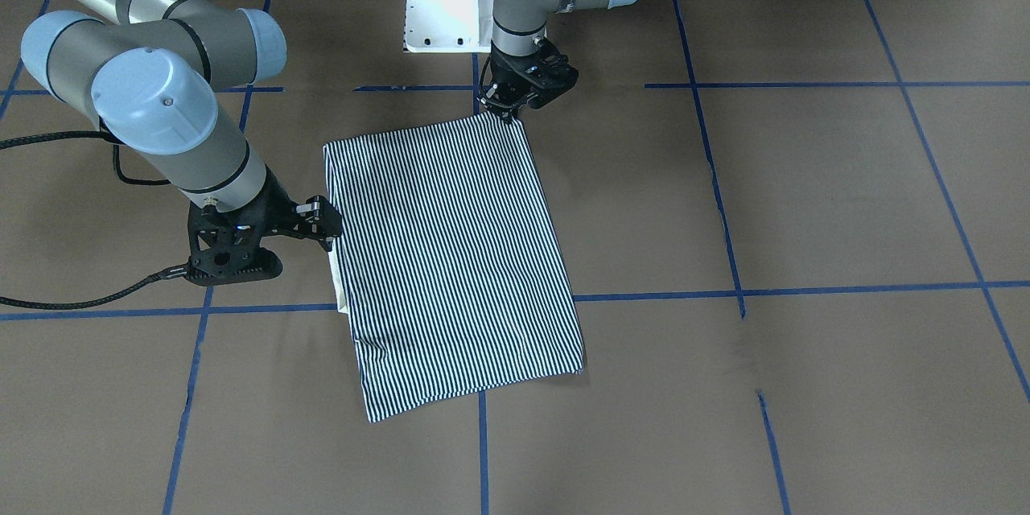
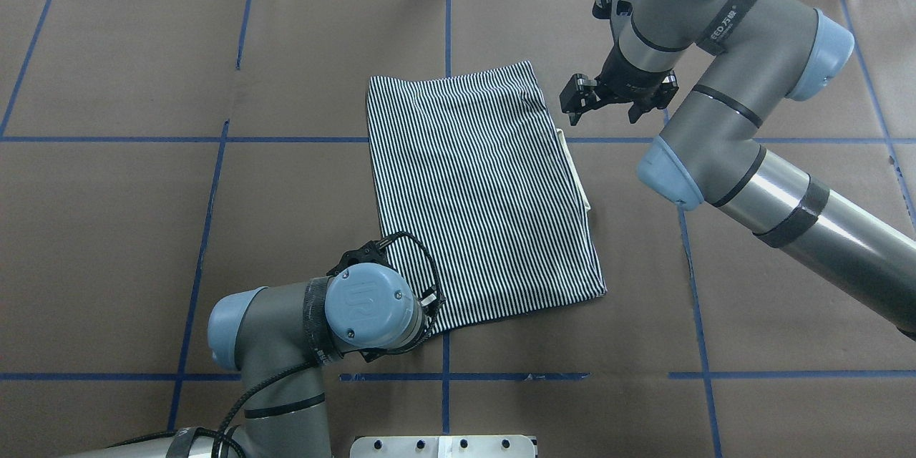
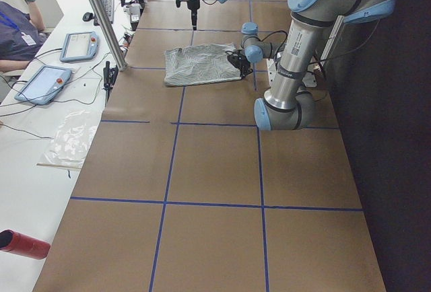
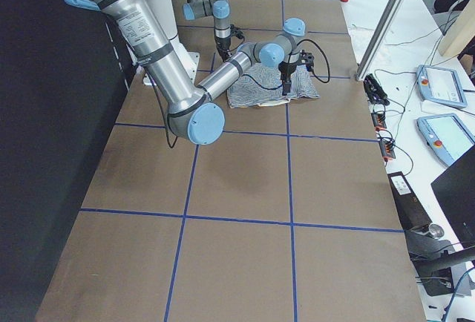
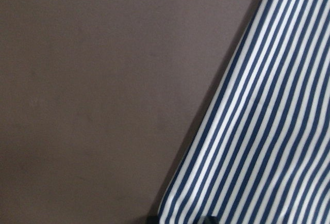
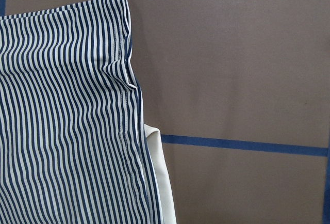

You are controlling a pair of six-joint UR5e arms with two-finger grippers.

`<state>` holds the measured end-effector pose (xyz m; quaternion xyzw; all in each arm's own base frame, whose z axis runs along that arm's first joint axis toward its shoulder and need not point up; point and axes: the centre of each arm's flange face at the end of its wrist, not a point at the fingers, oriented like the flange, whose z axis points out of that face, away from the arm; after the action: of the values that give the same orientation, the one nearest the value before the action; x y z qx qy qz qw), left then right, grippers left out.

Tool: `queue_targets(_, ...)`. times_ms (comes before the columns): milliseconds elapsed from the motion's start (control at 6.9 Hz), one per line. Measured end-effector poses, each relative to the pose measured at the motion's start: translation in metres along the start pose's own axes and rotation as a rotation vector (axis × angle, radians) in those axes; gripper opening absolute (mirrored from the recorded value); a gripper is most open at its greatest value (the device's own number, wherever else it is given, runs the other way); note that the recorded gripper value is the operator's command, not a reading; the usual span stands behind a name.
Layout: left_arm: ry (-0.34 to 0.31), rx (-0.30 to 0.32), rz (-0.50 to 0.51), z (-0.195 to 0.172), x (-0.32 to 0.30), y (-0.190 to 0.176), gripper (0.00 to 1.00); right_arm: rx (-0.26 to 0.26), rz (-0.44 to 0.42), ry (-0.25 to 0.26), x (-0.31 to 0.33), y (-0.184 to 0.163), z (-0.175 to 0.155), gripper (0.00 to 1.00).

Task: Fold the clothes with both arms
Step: 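Move the right gripper down to the near corner beside the left gripper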

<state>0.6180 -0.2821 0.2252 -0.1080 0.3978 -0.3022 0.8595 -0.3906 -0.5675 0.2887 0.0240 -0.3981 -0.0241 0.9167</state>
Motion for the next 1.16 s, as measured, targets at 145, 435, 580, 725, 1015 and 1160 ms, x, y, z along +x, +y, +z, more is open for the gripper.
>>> queue_targets(145,0.005,-0.001,0.005,-0.004,-0.001,-0.001,0.0,-0.001,0.005,0.0,0.0,0.001,0.0,1.0)
queue_targets(435,0.014,-0.004,0.036,-0.016,-0.012,-0.007,0.0,-0.014,0.074,-0.004,-0.01,0.012,0.007,1.0)
queue_targets(580,0.016,-0.004,0.061,-0.028,-0.022,-0.011,0.0,-0.028,0.164,-0.012,-0.021,0.03,0.014,1.0)
queue_targets(725,0.015,-0.003,0.075,-0.036,-0.028,-0.014,0.0,-0.046,0.284,-0.024,-0.033,0.057,0.018,1.0)
queue_targets(1015,0.018,-0.002,0.082,-0.042,-0.031,-0.016,0.0,-0.063,0.526,-0.03,-0.059,0.125,0.027,1.0)
queue_targets(1160,0.021,-0.003,0.083,-0.044,-0.031,-0.016,0.0,-0.052,0.612,-0.022,-0.08,0.163,0.038,1.0)
